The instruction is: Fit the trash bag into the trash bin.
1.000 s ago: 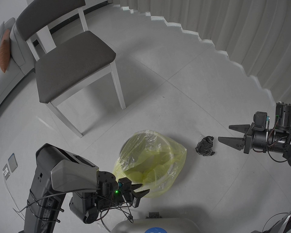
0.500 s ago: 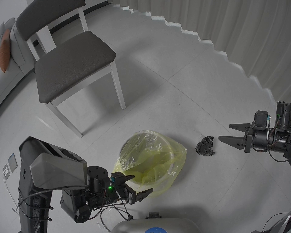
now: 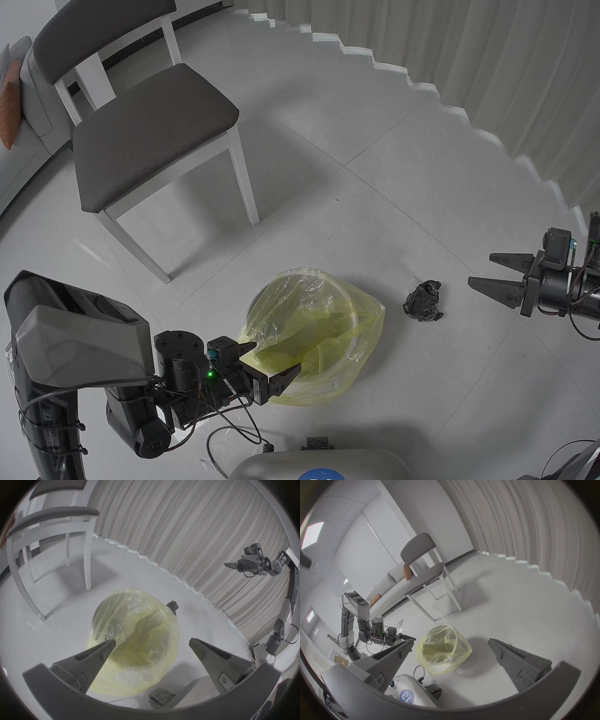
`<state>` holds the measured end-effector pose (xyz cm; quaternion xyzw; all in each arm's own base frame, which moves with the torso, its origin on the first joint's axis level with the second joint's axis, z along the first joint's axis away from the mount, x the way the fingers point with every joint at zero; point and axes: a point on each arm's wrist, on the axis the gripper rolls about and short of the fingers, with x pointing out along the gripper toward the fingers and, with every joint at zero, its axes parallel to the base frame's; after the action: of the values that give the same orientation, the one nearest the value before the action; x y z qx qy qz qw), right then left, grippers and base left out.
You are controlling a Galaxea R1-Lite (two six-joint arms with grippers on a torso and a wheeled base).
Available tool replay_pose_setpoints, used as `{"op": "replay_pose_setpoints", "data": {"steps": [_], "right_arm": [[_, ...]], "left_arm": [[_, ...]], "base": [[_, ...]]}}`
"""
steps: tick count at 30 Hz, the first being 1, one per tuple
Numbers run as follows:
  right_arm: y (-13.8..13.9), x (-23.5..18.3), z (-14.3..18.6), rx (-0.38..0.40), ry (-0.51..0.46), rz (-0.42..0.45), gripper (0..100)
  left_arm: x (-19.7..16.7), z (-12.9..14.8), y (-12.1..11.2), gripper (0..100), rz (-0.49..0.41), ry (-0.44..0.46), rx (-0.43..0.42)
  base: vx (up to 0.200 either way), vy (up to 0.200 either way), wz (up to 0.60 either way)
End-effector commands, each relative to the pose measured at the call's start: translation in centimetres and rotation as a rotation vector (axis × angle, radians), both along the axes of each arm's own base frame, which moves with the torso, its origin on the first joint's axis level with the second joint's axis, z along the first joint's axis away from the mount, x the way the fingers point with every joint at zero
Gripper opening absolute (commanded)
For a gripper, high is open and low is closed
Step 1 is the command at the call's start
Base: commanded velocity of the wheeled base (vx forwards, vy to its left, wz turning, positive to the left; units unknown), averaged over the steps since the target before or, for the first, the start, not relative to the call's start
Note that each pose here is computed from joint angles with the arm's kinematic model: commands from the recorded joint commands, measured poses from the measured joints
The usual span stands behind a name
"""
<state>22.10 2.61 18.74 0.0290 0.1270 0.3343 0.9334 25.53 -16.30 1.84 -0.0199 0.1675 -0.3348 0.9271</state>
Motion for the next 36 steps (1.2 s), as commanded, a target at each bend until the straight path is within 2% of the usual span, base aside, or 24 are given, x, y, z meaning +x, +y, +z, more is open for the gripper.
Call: {"op": "replay_pose_setpoints", "data": {"steps": [1, 7, 9, 12, 14, 19, 24, 27, 33, 36], "right_arm": [[-0.5, -1.9, 1.2, 0.035, -0.034, -0.030, 100], [-0.6, -2.7, 1.7, 0.065, -0.042, -0.036, 100], [-0.6, -3.0, 1.9, 0.065, -0.051, -0.037, 100], [-0.6, -3.4, 2.0, 0.066, -0.062, -0.035, 100], [-0.6, -3.4, 2.0, 0.065, -0.062, -0.037, 100], [-0.6, -4.0, 2.5, 0.067, -0.083, -0.032, 100], [-0.6, -4.3, 2.5, 0.068, -0.087, -0.030, 100], [-0.6, -4.3, 2.3, 0.068, -0.080, -0.030, 100], [-0.5, -4.3, 2.1, 0.067, -0.072, -0.023, 100], [-0.5, -4.3, 2.1, 0.068, -0.070, -0.023, 100]], "left_arm": [[0.3, 1.0, -0.2, 100, 0.024, -0.053, -0.021], [0.3, 3.4, 0.2, 100, 0.069, -0.127, -0.033], [0.3, 3.6, 0.3, 100, 0.076, -0.142, -0.011], [1.7, 3.7, 1.2, 100, 0.132, -0.191, 0.089], [2.2, 3.9, 1.3, 100, 0.144, -0.209, 0.110], [3.7, 4.9, 0.8, 100, 0.195, -0.248, 0.177], [4.8, 5.7, -0.3, 100, 0.190, -0.264, 0.220], [5.4, 5.1, -0.6, 100, 0.189, -0.259, 0.243], [7.6, 2.2, -1.4, 100, 0.179, -0.268, 0.349], [7.8, 1.3, -0.9, 100, 0.177, -0.264, 0.405]], "base": [[0.000, 0.000, 0.00], [0.000, 0.000, 0.00], [0.000, 0.000, 0.00], [0.000, 0.000, 0.00], [0.000, 0.000, 0.00], [0.000, 0.000, 0.00], [0.000, 0.000, 0.00], [0.000, 0.000, 0.00], [0.000, 0.000, 0.00], [0.000, 0.000, 0.00]]}}
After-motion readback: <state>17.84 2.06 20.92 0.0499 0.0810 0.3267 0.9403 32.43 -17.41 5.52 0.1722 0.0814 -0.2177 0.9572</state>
